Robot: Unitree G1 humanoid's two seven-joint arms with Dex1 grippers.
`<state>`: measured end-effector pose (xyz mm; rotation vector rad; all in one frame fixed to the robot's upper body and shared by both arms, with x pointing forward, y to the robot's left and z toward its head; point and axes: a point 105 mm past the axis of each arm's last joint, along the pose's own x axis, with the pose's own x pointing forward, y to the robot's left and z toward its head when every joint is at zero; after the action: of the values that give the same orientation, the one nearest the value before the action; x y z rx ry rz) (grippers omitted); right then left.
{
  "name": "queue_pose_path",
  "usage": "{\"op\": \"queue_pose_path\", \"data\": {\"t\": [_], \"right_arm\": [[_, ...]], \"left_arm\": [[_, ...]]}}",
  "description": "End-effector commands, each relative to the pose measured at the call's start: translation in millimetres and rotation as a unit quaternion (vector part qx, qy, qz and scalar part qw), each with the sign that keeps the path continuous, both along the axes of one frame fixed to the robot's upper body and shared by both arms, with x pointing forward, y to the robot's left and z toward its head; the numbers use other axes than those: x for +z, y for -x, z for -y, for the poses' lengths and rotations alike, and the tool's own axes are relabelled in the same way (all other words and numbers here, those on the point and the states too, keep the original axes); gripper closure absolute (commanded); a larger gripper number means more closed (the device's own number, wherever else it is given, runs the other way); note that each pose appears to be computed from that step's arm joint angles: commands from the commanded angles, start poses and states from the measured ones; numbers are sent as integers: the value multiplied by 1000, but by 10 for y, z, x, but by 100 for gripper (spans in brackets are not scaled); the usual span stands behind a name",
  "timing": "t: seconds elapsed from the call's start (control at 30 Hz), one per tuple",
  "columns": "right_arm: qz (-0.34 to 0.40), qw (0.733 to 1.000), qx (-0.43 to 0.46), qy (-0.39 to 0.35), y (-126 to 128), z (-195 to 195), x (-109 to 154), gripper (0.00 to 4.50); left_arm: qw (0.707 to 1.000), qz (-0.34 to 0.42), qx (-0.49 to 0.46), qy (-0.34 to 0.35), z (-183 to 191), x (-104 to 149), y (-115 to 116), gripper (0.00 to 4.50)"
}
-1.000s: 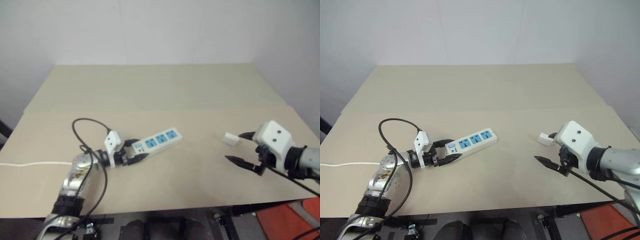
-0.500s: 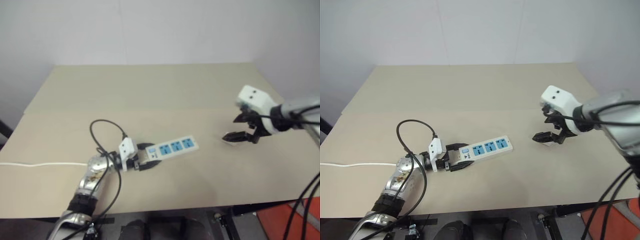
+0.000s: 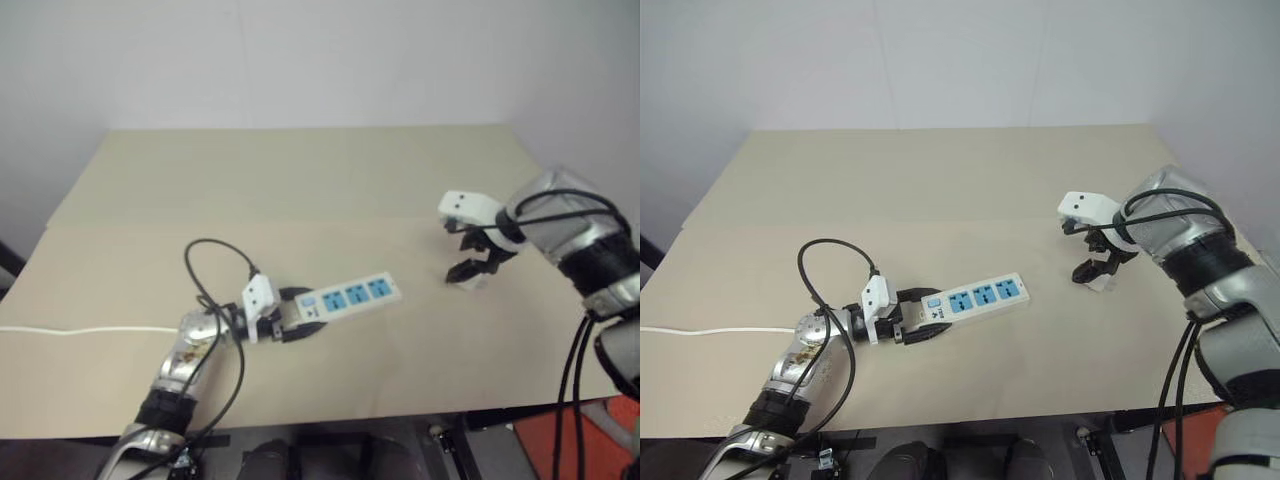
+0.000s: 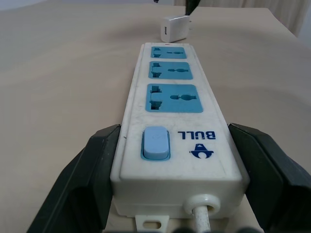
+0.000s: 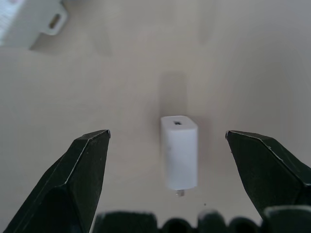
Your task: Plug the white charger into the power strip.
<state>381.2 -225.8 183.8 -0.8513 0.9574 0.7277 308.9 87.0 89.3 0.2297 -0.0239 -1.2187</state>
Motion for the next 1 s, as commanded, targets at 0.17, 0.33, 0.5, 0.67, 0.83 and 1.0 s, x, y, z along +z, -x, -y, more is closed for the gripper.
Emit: {"op": "queue_pose_path", "data": {"t": [0.17, 0.33, 0.5, 0.67, 0.83, 1.0], "right_arm": [[0, 1000, -10, 8, -116, 115, 50, 0], [-15, 1000, -11, 6, -139, 123, -31, 0], [-17, 1000, -13, 5, -165, 130, -67, 0], [-13, 1000, -14, 2, -204, 110, -82, 0], [-14, 1000, -3, -5, -220, 57, -97, 0], [-3, 1000, -3, -12, -264, 23, -106, 92]], "left_arm": [[999, -20, -35, -32, 69, -116, 120, 125], [999, -20, -34, -33, 73, -106, 120, 125], [999, -19, -32, -32, 62, -102, 126, 125], [999, -20, -29, -33, 53, -112, 126, 125], [999, -21, -27, -33, 51, -112, 124, 125], [999, -18, -23, -30, 48, -109, 120, 125]]}}
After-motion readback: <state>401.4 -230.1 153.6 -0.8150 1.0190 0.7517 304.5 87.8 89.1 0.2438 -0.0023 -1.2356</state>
